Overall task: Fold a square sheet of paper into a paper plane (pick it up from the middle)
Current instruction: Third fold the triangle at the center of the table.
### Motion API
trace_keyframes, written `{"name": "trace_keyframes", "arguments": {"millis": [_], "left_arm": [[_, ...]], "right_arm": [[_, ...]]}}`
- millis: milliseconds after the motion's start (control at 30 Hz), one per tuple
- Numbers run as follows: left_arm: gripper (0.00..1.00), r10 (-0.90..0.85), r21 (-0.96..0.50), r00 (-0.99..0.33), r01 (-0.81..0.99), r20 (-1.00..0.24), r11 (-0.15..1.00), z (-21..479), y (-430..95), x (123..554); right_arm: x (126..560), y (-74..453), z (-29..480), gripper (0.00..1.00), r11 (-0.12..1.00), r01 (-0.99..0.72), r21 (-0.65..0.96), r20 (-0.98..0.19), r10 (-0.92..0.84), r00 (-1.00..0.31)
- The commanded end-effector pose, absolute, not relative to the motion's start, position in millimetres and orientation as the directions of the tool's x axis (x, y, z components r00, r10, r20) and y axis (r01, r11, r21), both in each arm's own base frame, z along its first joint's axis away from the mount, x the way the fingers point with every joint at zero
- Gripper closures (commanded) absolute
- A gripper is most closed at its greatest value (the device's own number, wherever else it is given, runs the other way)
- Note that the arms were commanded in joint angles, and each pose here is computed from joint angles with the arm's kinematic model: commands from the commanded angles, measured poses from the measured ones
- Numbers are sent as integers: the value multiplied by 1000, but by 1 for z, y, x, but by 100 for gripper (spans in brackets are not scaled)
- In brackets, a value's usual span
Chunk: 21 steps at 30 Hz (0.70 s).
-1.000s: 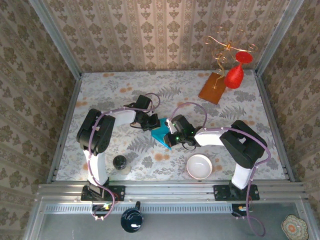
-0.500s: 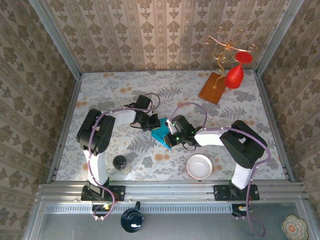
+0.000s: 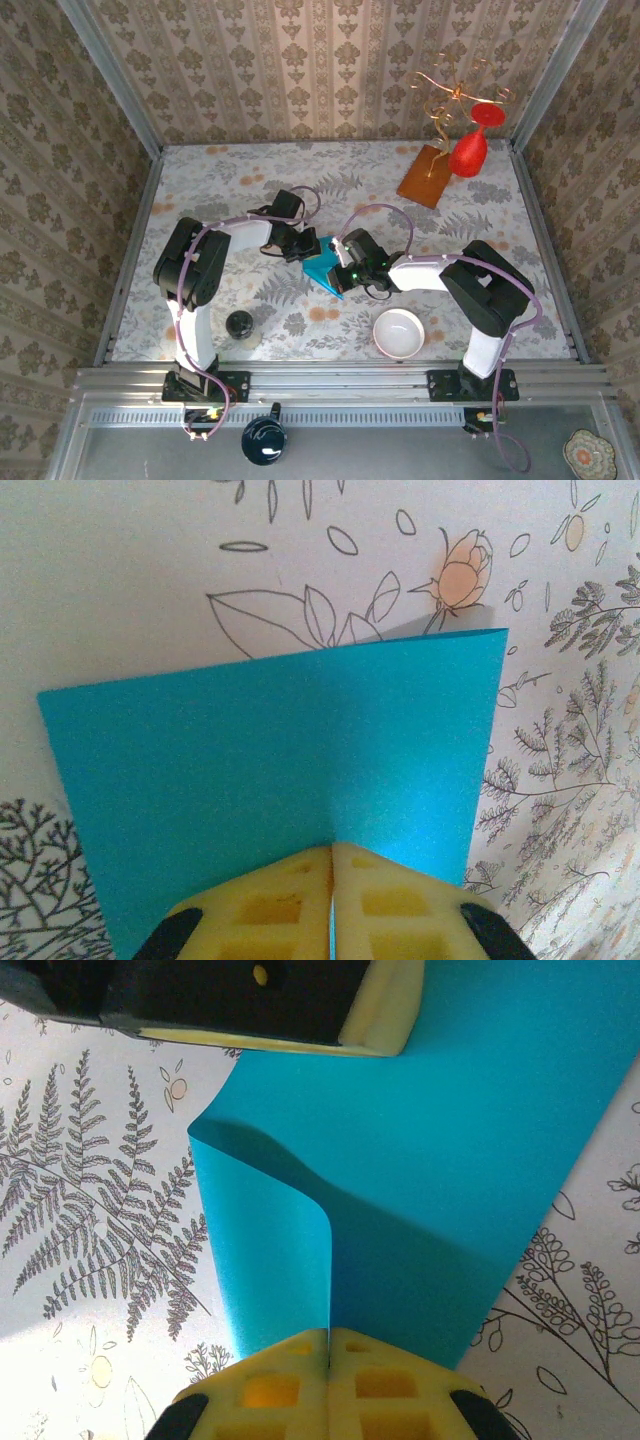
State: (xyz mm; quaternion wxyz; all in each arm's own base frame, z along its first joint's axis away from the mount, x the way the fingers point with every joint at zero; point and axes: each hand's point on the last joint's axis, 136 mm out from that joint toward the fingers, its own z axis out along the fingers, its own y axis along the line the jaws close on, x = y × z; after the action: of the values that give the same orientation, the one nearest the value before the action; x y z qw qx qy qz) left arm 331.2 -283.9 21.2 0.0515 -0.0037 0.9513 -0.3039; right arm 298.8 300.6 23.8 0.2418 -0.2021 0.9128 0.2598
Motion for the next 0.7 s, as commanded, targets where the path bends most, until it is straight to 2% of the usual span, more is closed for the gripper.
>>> {"name": "trace_keyframes", "arguments": {"millis": [0,400,667], "left_arm": [[90,-7,-539,-1000,8,-26,843,-1,-280,313],[90,-5,-540,-999,15,-34,842,2,-280,313],[88,-33,-560,-993,38,-116,827,39,-280,328]], "right_arm": [[307,302,31,100,783,-503,366,-567,-241,-788],[306,298,21,100,801,-486,350,-536,-255,-805],[295,290,8,100,818,-461,343,-481,-269,-835]]}}
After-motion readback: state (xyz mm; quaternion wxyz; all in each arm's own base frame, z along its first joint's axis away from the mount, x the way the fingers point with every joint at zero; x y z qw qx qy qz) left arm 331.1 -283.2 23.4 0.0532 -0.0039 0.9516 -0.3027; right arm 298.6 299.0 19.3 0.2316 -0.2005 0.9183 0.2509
